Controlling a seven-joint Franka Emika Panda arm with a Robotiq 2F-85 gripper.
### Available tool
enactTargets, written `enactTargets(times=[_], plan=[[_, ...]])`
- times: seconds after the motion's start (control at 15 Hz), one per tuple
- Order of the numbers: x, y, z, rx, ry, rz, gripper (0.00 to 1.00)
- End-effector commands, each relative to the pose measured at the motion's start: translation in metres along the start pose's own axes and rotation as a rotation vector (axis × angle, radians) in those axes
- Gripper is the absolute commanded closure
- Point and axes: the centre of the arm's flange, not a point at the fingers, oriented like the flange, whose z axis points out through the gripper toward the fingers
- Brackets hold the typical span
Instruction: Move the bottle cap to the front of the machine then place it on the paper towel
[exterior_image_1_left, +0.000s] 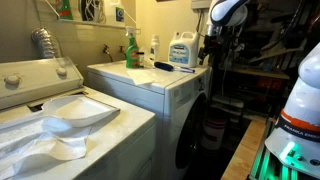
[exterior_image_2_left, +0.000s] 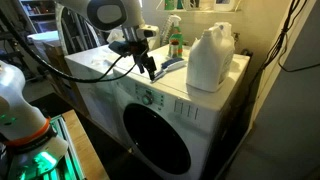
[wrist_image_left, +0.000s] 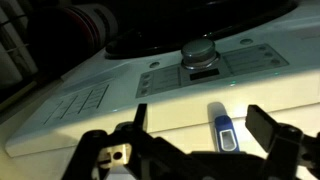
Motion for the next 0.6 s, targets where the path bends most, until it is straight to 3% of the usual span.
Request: enactTargets(times=[0.0, 0.33, 0.53], plan=[[0.000, 0.000, 0.000, 0.000, 0.000, 0.000, 0.00], [0.000, 0.000, 0.000, 0.000, -0.001, 0.001, 0.00], [0.042, -0.022, -0.013, 0.067, 0.015, -0.081, 0.00]])
